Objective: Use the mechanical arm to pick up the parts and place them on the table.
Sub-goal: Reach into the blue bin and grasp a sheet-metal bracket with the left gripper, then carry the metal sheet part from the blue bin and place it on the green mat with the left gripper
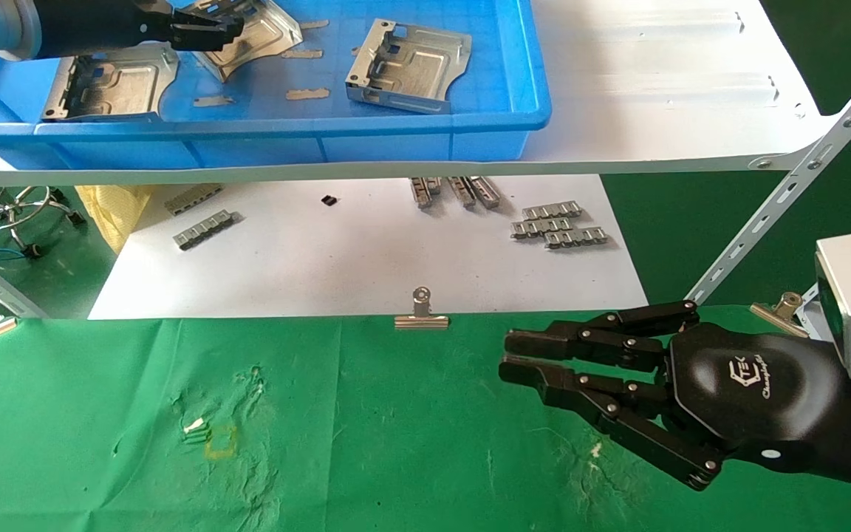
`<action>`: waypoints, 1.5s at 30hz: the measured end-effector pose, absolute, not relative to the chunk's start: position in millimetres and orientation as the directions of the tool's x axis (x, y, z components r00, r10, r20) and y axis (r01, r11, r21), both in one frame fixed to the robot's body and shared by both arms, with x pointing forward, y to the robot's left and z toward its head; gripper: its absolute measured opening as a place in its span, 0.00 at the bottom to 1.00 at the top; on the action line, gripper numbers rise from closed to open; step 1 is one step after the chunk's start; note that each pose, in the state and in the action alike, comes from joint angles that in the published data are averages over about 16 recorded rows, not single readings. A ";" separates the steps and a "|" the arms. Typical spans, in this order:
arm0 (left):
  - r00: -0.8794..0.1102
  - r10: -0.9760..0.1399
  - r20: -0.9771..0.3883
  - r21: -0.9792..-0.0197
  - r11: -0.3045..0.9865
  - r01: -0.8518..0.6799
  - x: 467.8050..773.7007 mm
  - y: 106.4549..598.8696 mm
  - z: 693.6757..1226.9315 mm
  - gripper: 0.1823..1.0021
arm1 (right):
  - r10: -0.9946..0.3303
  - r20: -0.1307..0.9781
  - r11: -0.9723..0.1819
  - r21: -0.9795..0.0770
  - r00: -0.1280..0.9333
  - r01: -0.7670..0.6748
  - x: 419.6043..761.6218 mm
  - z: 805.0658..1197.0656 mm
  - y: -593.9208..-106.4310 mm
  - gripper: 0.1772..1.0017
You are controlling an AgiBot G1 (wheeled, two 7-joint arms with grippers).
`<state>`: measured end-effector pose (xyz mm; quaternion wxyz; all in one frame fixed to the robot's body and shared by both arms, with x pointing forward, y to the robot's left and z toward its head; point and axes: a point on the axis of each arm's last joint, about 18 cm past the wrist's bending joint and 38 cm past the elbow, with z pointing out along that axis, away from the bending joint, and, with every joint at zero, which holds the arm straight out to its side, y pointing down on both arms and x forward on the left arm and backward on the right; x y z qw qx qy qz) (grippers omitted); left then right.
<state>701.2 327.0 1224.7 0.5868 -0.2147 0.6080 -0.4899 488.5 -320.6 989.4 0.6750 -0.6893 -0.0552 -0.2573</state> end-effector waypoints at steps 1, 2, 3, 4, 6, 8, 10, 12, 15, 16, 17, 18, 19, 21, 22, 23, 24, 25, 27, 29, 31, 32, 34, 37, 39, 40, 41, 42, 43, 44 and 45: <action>-0.216 -0.838 -0.501 -0.849 0.426 0.312 701.7 327.5 1224.6 0.82 | -0.271 0.429 -0.083 -0.902 0.861 0.424 488.5 989.4 -320.6 0.10; -0.214 -0.841 -0.497 -0.851 0.424 0.311 702.2 328.0 1224.5 0.80 | -0.271 0.429 -0.083 -0.902 0.861 0.424 488.5 989.4 -320.6 0.12; -0.212 -0.844 -0.493 -0.853 0.420 0.310 702.6 328.4 1224.2 0.78 | -0.271 0.429 -0.083 -0.902 0.861 0.424 488.5 989.4 -320.6 0.14; -0.212 -0.847 -0.488 -0.856 0.416 0.308 703.1 328.7 1223.9 0.76 | -0.271 0.429 -0.083 -0.902 0.861 0.424 488.5 989.4 -320.6 0.16; -0.213 -0.854 -0.475 -0.862 0.403 0.306 703.7 329.2 1223.2 0.70 | -0.271 0.429 -0.083 -0.902 0.861 0.424 488.5 989.4 -320.6 0.19; -0.216 -0.860 -0.462 -0.869 0.390 0.305 704.2 329.7 1222.4 0.65 | -0.271 0.429 -0.083 -0.902 0.861 0.424 488.5 989.4 -320.6 0.23; -0.219 -0.866 -0.450 -0.875 0.378 0.303 704.7 330.3 1221.5 0.60 | -0.271 0.429 -0.083 -0.902 0.861 0.424 488.5 989.4 -320.6 0.28; -0.223 -0.871 -0.438 -0.880 0.366 0.301 705.0 330.9 1220.6 0.54 | -0.271 0.429 -0.083 -0.902 0.861 0.424 488.5 989.4 -320.6 0.33; -0.228 -0.877 -0.423 -0.888 0.351 0.299 705.3 331.9 1219.3 0.45 | -0.271 0.429 -0.083 -0.902 0.861 0.424 488.5 989.4 -320.6 0.41; -0.230 -0.879 -0.419 -0.889 0.346 0.299 705.4 332.2 1219.0 0.42 | -0.271 0.429 -0.083 -0.902 0.861 0.424 488.5 989.4 -320.6 0.44; -0.231 -0.880 -0.416 -0.891 0.343 0.298 705.3 332.6 1218.8 0.39 | -0.271 0.429 -0.083 -0.902 0.861 0.424 488.5 989.4 -320.6 0.47; -0.231 -0.881 -0.413 -0.892 0.340 0.298 705.3 333.0 1218.7 0.36 | -0.271 0.429 -0.083 -0.902 0.861 0.424 488.5 989.4 -320.6 0.50; -0.231 -0.882 -0.411 -0.893 0.338 0.298 705.1 333.4 1218.7 0.33 | -0.271 0.429 -0.083 -0.902 0.861 0.424 488.5 989.4 -320.6 0.52; -0.231 -0.882 -0.410 -0.893 0.336 0.300 704.7 334.1 1219.2 0.28 | -0.271 0.429 -0.083 -0.902 0.861 0.424 488.5 989.4 -320.6 0.58; -0.231 -0.882 -0.410 -0.892 0.336 0.301 704.3 334.4 1219.6 0.26 | -0.271 0.429 -0.083 -0.902 0.861 0.424 488.5 989.4 -320.6 0.62; -0.231 -0.882 -0.410 -0.892 0.335 0.303 703.8 334.7 1220.3 0.24 | -0.271 0.429 -0.083 -0.902 0.861 0.424 488.5 989.4 -320.6 0.65; -0.232 -0.882 -0.410 -0.892 0.334 0.306 703.1 334.9 1221.2 0.22 | -0.271 0.429 -0.083 -0.902 0.861 0.424 488.5 989.4 -320.6 0.67; -0.233 -0.882 -0.410 -0.891 0.333 0.309 702.3 335.0 1222.3 0.20 | -0.271 0.429 -0.083 -0.902 0.861 0.424 488.5 989.4 -320.6 0.69; -0.238 -0.880 -0.411 -0.889 0.330 0.317 700.0 334.9 1224.9 0.17 | -0.271 0.429 -0.083 -0.902 0.861 0.424 488.5 989.4 -320.6 0.74; -0.247 -0.876 -0.414 -0.887 0.327 0.328 697.0 334.5 1227.8 0.15 | -0.271 0.429 -0.083 -0.902 0.861 0.424 488.5 989.4 -320.6 0.80; -0.261 -0.870 -0.419 -0.883 0.324 0.340 693.1 333.8 1230.7 0.13 | -0.271 0.429 -0.083 -0.902 0.861 0.424 488.5 989.4 -320.6 0.83; -0.270 -0.865 -0.423 -0.881 0.323 0.347 690.7 333.3 1232.0 0.12 | -0.271 0.429 -0.083 -0.902 0.861 0.424 488.5 989.4 -320.6 0.85; -0.293 -0.853 -0.433 -0.876 0.320 0.362 685.2 332.1 1234.2 0.12 | -0.271 0.429 -0.083 -0.902 0.861 0.424 488.5 989.4 -320.6 0.89; -0.337 -0.825 -0.453 -0.866 0.316 0.389 674.8 330.1 1236.3 0.11 | -0.271 0.429 -0.083 -0.902 0.861 0.424 488.5 989.4 -320.6 0.92; -0.373 -0.800 -0.470 -0.857 0.313 0.409 666.7 328.5 1235.8 0.11 | -0.271 0.429 -0.083 -0.902 0.861 0.424 488.5 989.4 -320.6 0.95; -0.393 -0.784 -0.480 -0.853 0.311 0.419 662.4 327.6 1234.8 0.11 | -0.271 0.429 -0.083 -0.902 0.861 0.424 488.5 989.4 -320.6 0.96; -0.414 -0.767 -0.490 -0.848 0.310 0.430 657.9 326.6 1233.1 0.11 | -0.271 0.429 -0.083 -0.902 0.861 0.424 488.5 989.4 -320.6 0.97; -0.435 -0.749 -0.500 -0.843 0.308 0.441 653.3 325.7 1231.1 0.11 | -0.271 0.429 -0.083 -0.902 0.861 0.424 488.5 989.4 -320.6 0.97; -0.456 -0.728 -0.512 -0.838 0.306 0.452 648.5 324.7 1228.7 0.11 | -0.271 0.429 -0.083 -0.902 0.861 0.424 488.5 989.4 -320.6 0.98; -0.478 -0.705 -0.524 -0.832 0.304 0.464 643.5 323.7 1225.8 0.11 | -0.271 0.429 -0.083 -0.902 0.861 0.424 488.5 989.4 -320.6 0.98; -0.498 -0.681 -0.537 -0.825 0.303 0.476 638.3 322.7 1222.5 0.11 | -0.271 0.429 -0.083 -0.902 0.861 0.424 488.5 989.4 -320.6 0.98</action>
